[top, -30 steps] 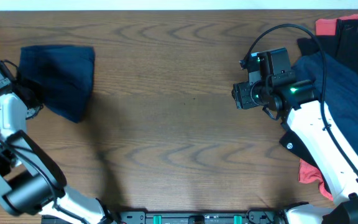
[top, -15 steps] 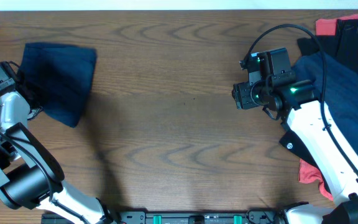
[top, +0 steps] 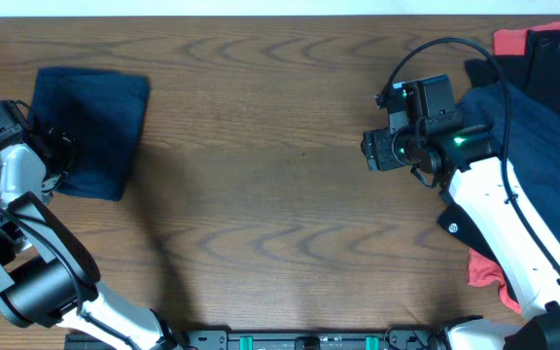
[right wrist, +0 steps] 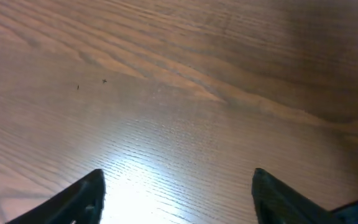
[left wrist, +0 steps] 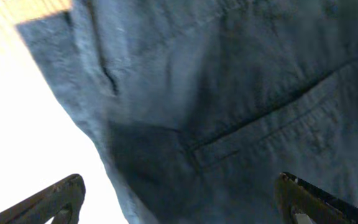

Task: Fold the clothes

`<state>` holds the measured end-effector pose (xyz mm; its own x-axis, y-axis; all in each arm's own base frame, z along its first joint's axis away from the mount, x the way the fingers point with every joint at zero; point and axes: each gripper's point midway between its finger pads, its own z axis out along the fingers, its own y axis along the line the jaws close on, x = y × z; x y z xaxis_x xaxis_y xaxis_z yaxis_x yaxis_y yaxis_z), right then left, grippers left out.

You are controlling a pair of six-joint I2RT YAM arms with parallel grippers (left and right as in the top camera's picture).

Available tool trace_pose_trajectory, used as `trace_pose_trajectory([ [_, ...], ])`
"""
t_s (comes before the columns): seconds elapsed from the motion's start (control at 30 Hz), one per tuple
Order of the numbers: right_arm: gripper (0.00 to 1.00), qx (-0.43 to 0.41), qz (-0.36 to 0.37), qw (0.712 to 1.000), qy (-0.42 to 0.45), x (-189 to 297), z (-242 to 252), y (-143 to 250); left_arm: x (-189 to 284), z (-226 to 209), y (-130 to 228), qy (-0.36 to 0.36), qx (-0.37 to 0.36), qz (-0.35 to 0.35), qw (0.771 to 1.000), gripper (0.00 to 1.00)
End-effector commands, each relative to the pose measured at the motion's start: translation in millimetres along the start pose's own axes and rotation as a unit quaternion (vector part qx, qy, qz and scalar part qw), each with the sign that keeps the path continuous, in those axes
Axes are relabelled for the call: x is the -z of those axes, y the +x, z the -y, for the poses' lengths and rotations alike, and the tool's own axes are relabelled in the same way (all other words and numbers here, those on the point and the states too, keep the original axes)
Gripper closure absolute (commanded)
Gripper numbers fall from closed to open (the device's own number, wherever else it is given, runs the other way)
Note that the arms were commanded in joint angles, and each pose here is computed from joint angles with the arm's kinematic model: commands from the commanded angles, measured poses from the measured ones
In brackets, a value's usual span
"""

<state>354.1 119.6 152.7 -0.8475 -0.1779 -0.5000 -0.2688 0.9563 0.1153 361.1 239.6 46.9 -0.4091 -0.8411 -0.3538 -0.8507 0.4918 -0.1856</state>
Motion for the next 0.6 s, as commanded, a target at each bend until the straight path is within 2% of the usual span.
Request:
trace_pose_trajectory([
  [0.0, 0.09, 0.003, -0.006, 1.000, -0.010, -2, -3, 3, 17, 13, -4, 0.033, -0.002, 0.009, 0.999, 0.02],
  [0.03, 0.03, 0.003, -0.006, 1.000, -0.014, -2, -4, 3, 23, 17, -6, 0.038, -0.009, 0.016, 0.999, 0.02],
  [0.07, 0.01, 0.003, -0.006, 1.000, -0.014, -2, -4, 3, 31, 22, -9, 0.044, -0.013, 0.026, 0.999, 0.02],
  [0.2, 0.01, 0.004, 0.003, 1.000, -0.014, -2, -5, -2, 59, 46, -9, 0.071, -0.049, 0.053, 0.995, 0.02],
  [0.3, 0.01, 0.007, 0.034, 0.999, -0.016, -2, -6, -17, 79, 75, 3, 0.096, -0.093, 0.063, 0.989, 0.02],
  [0.43, 0.01, -0.004, 0.099, 0.995, 0.002, 3, 1, -49, 102, 124, 38, 0.130, -0.200, 0.072, 0.969, 0.02],
  [0.57, 0.01, -0.108, 0.141, 0.983, 0.050, 10, 40, -66, 111, 158, 95, 0.131, -0.318, 0.053, 0.937, 0.02],
])
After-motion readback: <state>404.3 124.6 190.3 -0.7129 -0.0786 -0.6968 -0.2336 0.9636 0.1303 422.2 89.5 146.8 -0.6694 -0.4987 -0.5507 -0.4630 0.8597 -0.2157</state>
